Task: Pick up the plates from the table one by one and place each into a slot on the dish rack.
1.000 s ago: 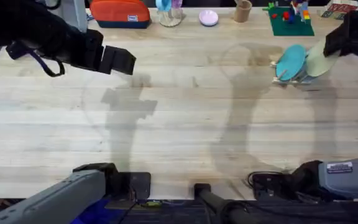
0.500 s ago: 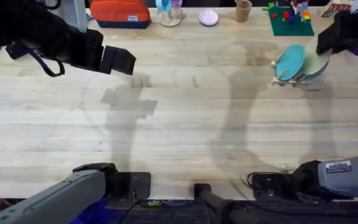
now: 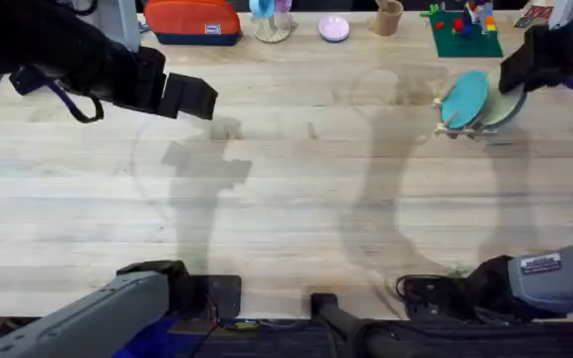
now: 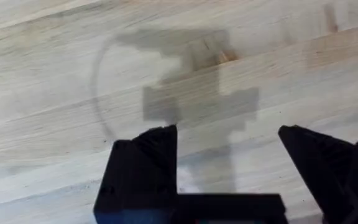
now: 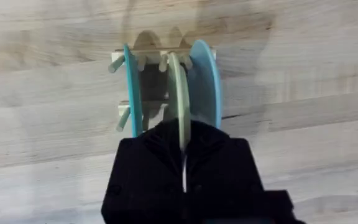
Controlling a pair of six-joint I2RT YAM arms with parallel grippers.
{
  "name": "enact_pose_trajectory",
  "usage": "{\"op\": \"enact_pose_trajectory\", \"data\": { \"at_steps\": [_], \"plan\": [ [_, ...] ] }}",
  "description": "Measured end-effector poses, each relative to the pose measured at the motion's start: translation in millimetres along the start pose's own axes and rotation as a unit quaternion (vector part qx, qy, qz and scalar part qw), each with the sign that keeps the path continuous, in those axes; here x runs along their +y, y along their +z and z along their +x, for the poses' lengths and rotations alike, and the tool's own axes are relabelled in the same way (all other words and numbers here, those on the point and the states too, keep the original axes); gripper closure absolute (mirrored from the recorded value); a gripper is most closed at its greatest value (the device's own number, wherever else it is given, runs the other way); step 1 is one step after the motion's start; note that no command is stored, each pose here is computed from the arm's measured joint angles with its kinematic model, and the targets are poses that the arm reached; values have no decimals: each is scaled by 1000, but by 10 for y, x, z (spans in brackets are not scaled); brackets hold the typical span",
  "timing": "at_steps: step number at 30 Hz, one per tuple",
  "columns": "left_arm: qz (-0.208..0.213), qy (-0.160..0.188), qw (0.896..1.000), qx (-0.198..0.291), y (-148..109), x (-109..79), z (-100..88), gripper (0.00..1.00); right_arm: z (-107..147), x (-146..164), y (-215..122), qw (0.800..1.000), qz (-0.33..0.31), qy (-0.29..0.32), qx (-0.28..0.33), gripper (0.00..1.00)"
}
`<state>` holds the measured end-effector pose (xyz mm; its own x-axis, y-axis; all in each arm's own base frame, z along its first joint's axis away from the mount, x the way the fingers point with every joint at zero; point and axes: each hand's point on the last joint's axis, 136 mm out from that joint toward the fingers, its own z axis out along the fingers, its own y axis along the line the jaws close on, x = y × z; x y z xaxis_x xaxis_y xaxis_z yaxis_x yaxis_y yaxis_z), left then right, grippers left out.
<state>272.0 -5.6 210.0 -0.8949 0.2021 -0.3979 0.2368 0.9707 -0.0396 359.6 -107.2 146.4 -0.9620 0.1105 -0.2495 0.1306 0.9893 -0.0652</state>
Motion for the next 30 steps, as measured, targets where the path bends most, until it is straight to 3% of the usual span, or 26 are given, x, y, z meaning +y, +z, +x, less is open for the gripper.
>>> {"op": "enact_pose_trajectory", "data": {
  "at_steps": [6, 13, 27, 29, 30],
  "plan": [
    [0, 0, 1000, 0, 0, 1, 0, 6, 0, 0, 0, 1000, 0, 0, 0, 954],
    [0, 0, 1000, 0, 0, 0, 0, 6, -2, 3, 0, 1000, -1, -2, 0, 690],
    [0, 0, 1000, 0, 0, 0, 0, 6, -2, 4, 0, 1000, -1, -2, 0, 676],
    [0, 0, 1000, 0, 0, 0, 0, 6, -2, 10, 0, 1000, -2, -2, 0, 612],
    [0, 0, 1000, 0, 0, 0, 0, 6, -3, 18, 0, 1000, -4, -1, -1, 528]
  ]
}}
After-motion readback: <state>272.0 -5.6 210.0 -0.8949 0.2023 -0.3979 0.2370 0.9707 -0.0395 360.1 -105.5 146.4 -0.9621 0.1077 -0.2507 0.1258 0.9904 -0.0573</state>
